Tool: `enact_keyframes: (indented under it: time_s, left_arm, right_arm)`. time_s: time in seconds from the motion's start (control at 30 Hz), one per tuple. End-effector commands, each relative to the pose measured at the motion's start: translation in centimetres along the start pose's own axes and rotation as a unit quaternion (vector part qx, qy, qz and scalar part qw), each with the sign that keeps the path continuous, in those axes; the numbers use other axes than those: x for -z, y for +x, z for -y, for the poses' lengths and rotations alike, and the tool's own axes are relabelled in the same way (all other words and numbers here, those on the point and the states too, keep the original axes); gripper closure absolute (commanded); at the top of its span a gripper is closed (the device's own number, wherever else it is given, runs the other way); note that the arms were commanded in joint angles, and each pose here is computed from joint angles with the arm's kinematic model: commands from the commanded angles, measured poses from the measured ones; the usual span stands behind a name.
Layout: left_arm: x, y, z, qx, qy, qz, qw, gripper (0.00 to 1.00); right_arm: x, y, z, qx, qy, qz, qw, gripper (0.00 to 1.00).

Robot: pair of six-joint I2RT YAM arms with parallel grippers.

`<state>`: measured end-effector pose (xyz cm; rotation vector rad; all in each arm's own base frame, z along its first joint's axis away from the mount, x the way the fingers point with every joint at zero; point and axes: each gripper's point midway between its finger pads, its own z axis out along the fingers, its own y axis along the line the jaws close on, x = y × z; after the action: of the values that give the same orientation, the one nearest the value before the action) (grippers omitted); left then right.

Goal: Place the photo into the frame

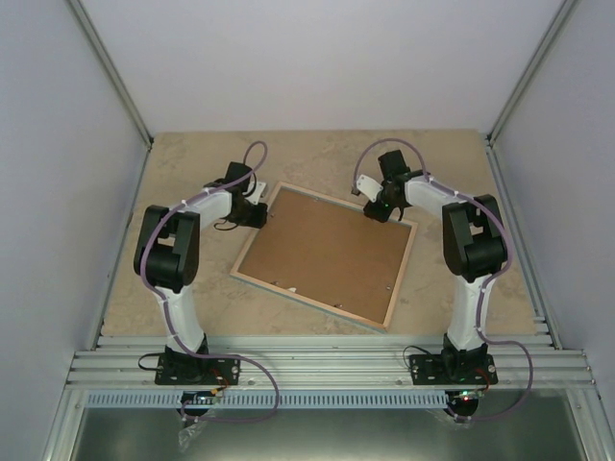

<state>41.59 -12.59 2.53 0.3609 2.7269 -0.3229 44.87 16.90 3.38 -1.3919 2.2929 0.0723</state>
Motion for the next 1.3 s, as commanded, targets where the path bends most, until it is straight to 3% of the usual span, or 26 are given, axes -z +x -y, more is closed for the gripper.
enact_keyframes:
  time_s: [0.0, 0.13, 0.33, 0.57, 0.7, 0.97, 1.1, 1.27]
  left_arm:
    - [-1.9, 3.7, -0.8, 0.009, -0.017, -0.068, 0.997, 0.75]
    - [-1.9, 3.7, -0.9, 0.008, -0.017, -0.068, 0.998, 0.75]
    - [-2.1, 3.7, -0.9, 0.009, -0.017, -0.07, 0.997, 0.76]
    - [-2.0, 3.5, -0.5, 0.024, -0.008, -0.066, 0.997, 0.73]
    - [-1.2, 2.4, -0.3, 0.023, -0.006, -0.05, 0.998, 0.66]
    - [3.3, -2.4, 0.8, -0.023, 0.003, 0.045, 0.999, 0.54]
    - [3.1, -2.6, 1.7, -0.05, 0.03, 0.026, 0.998, 0.41]
    - [2.3, -3.8, 1.8, -0.091, 0.035, 0.011, 0.995, 0.36]
  right_arm:
    - [-0.6, 4.5, 1.1, -0.028, 0.018, -0.088, 0.996, 0.54]
    - [-0.8, 5.5, 0.9, -0.037, 0.013, -0.102, 0.994, 0.59]
    - [-0.9, 5.3, 1.1, -0.044, 0.008, -0.095, 0.995, 0.84]
    - [-0.8, 3.2, 1.5, -0.053, -0.011, -0.07, 0.996, 0.82]
    - [-0.6, 2.3, 1.7, -0.053, -0.021, -0.058, 0.997, 0.73]
    - [-1.2, 1.7, 1.5, -0.053, -0.035, -0.051, 0.997, 0.73]
    - [-1.4, 1.6, 1.2, -0.056, -0.043, -0.046, 0.996, 0.73]
    - [-1.8, 1.6, 0.9, -0.055, -0.051, -0.047, 0.996, 0.74]
